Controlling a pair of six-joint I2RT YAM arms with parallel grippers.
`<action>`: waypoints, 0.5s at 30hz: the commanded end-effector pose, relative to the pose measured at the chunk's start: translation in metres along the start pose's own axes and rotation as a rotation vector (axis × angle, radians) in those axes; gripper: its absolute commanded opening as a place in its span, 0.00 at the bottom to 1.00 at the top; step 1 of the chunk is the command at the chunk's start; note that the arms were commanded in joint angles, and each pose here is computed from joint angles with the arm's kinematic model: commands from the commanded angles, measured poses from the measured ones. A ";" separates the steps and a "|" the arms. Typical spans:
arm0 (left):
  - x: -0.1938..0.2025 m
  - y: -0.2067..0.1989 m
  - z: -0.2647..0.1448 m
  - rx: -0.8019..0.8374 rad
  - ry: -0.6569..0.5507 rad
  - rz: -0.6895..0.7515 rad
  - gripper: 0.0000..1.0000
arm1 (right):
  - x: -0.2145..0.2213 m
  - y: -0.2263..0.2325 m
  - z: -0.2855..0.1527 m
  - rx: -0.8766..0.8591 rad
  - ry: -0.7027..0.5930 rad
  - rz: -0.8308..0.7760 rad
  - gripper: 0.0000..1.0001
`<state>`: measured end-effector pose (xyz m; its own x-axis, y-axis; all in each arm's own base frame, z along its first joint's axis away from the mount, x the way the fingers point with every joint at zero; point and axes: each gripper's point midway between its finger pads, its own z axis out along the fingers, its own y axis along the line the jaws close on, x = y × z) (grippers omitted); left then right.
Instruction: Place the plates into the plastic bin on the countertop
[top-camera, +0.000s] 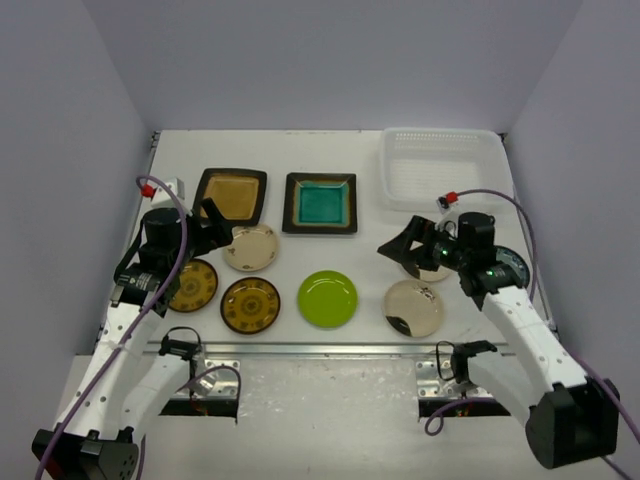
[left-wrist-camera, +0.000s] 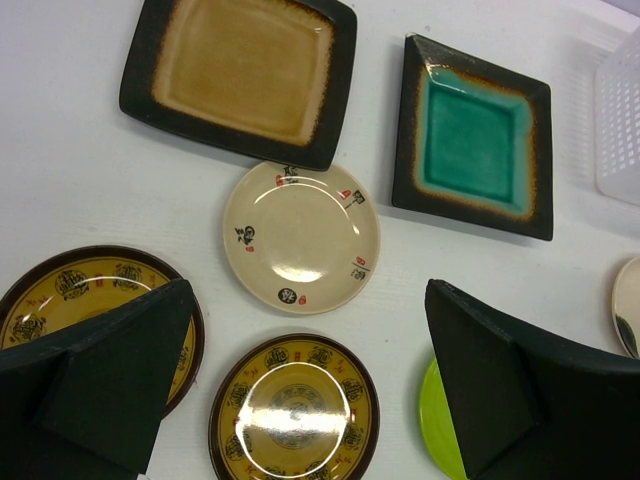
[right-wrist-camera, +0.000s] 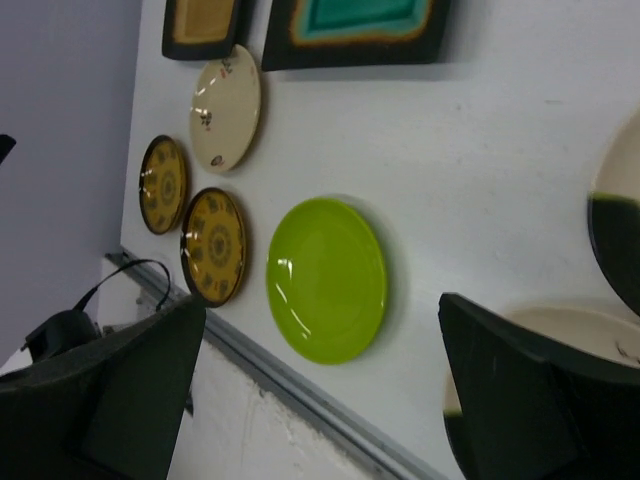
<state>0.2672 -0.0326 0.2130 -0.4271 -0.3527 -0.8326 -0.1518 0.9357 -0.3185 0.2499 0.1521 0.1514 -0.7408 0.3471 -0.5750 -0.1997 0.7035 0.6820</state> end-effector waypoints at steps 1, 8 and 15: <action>-0.011 -0.010 -0.001 0.040 -0.047 -0.007 1.00 | -0.023 0.011 0.053 0.022 -0.156 0.039 0.99; -0.011 -0.009 0.000 0.037 -0.048 -0.007 1.00 | -0.006 0.021 0.119 0.139 -0.325 0.204 0.99; -0.009 -0.010 0.001 0.042 -0.040 -0.005 1.00 | 0.000 0.048 0.181 0.177 -0.446 0.340 0.99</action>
<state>0.2680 -0.0335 0.2123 -0.4270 -0.3527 -0.8326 -0.1477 0.9356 -0.3206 0.3044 0.2759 0.0487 -0.6511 0.5577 -0.5149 0.1015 0.7362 0.6691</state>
